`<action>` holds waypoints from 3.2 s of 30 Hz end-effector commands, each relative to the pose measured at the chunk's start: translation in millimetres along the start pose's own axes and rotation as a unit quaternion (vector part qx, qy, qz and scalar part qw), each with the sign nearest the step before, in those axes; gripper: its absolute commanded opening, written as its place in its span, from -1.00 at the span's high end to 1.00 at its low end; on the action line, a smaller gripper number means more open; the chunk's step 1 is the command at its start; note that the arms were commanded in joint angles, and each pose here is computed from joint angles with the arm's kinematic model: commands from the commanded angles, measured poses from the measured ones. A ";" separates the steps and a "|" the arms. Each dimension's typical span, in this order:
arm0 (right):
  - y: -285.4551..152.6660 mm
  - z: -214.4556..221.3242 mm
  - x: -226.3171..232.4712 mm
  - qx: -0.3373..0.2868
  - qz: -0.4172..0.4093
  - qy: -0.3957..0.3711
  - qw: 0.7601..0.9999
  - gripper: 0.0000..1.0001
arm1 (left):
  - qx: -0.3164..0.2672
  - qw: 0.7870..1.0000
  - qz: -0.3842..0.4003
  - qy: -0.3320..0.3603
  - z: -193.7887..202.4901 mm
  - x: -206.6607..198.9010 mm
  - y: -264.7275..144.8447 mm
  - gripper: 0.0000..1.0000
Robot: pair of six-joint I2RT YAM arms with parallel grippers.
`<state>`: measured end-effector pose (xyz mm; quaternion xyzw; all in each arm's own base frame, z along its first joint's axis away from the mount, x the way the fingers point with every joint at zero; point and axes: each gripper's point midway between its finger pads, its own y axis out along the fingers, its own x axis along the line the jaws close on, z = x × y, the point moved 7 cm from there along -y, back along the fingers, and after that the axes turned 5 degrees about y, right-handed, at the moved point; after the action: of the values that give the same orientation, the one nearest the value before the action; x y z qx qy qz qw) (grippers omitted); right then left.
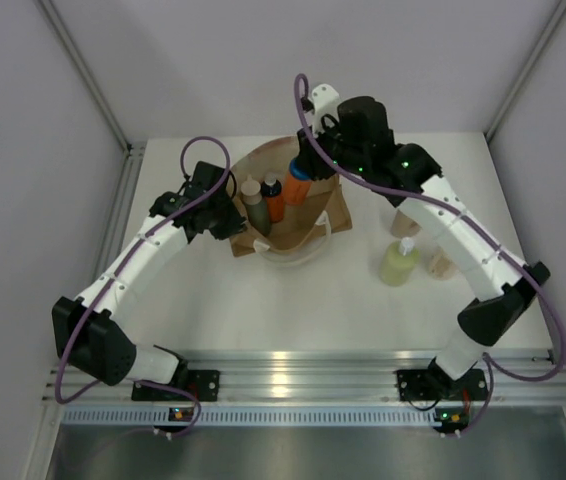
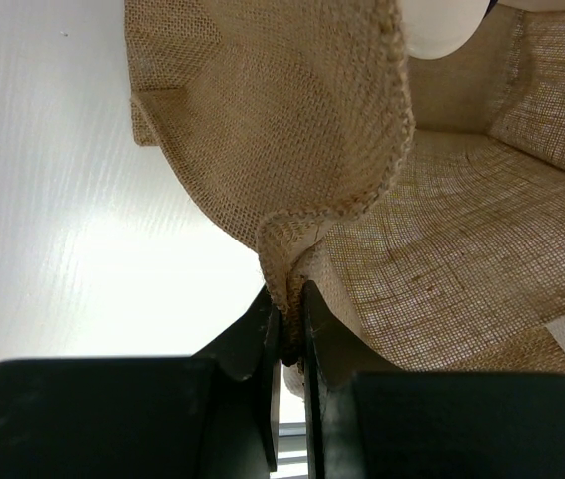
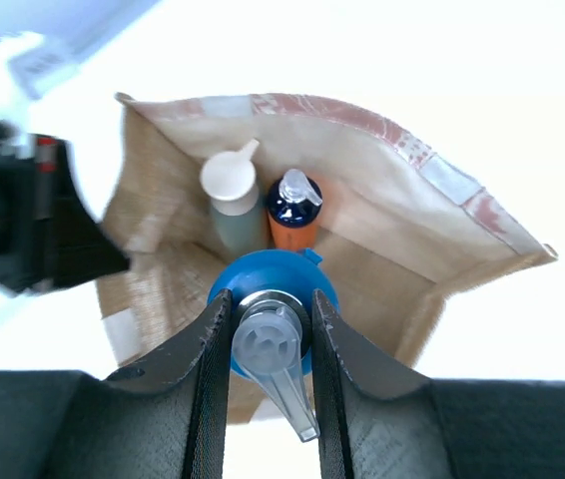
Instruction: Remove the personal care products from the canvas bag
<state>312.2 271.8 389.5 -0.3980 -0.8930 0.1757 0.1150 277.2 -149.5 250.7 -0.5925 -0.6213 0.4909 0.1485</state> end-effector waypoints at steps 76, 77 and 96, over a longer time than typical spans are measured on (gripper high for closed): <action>-0.5 39.2 21.1 -0.065 -0.036 0.121 0.990 -0.31 | 0.003 0.999 -0.051 0.004 -7.7 21.3 9.8 1.00; -0.3 39.3 20.5 -0.065 -0.033 0.122 0.990 -0.31 | 0.003 0.999 -0.051 0.004 -7.7 21.3 9.8 1.00; 138.9 31.8 6.9 -0.010 -0.031 0.038 0.999 -0.22 | 0.017 0.999 -0.038 0.005 -8.4 21.0 9.7 1.00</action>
<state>382.6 353.0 292.2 -0.3892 -0.8902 0.1468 0.1856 285.0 -141.5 242.6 -0.5866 -0.6200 0.4949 0.1629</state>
